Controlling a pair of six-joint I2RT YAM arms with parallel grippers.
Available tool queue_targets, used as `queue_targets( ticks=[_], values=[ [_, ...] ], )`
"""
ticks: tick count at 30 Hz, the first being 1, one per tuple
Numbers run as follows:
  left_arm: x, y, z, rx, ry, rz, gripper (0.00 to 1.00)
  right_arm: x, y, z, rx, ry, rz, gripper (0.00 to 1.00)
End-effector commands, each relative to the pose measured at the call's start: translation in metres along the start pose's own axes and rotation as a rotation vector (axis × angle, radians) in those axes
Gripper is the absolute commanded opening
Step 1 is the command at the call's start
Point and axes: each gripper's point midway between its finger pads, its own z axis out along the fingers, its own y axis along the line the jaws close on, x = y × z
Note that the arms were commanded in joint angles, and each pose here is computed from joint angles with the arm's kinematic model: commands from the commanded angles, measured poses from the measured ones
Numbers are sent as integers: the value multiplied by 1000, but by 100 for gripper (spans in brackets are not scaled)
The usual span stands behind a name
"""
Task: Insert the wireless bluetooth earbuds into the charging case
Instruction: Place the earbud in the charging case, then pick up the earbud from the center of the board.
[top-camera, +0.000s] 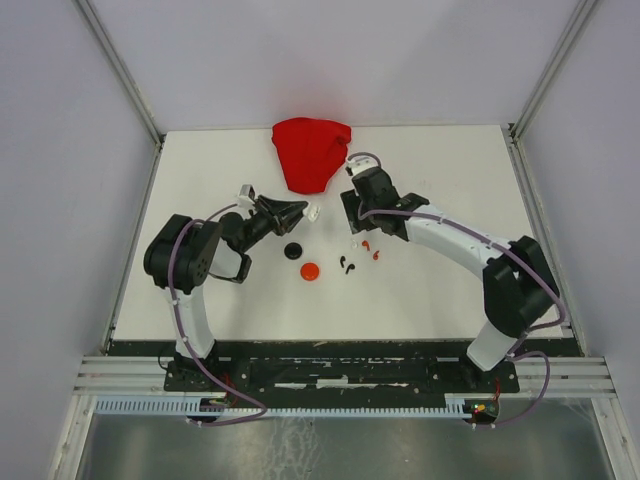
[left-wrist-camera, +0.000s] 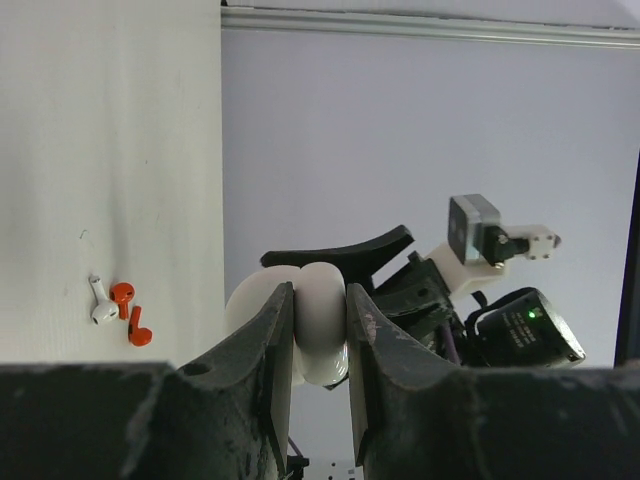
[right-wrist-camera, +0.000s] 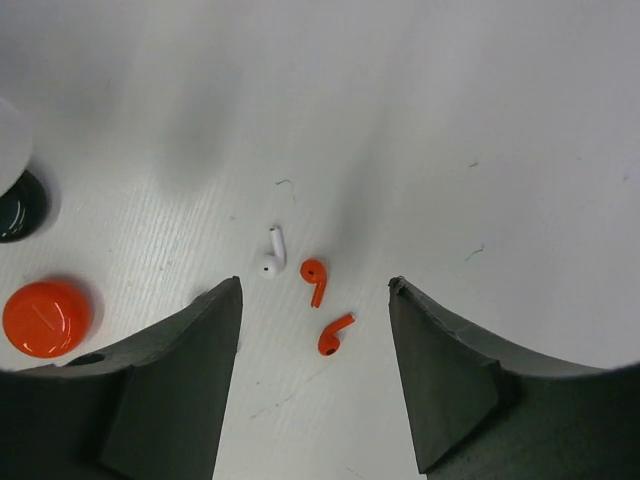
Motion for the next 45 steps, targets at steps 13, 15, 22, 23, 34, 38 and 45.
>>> queue_targets(
  ticks=[13,15,22,23,34,38,45],
  values=[
    [-12,-23,-15,71,-31,41,3,35,34,32,-125,186,-4,64],
    [-14,-23,-16,71,-34,43,3,37,41,33,-159,195,13,64],
    [-19,-25,-20,70,-46,44,3,48,51,42,-185,230,63,64],
    [-19,-25,-20,69,-44,45,3,50,51,44,-184,237,67,64],
    [-23,-26,-23,66,-49,50,3,59,53,60,-153,283,108,64],
    [-24,-27,-24,67,-50,51,3,61,54,62,-152,294,117,64],
    [-25,-25,-26,65,-55,52,3,67,54,65,-145,314,134,64]
  ],
)
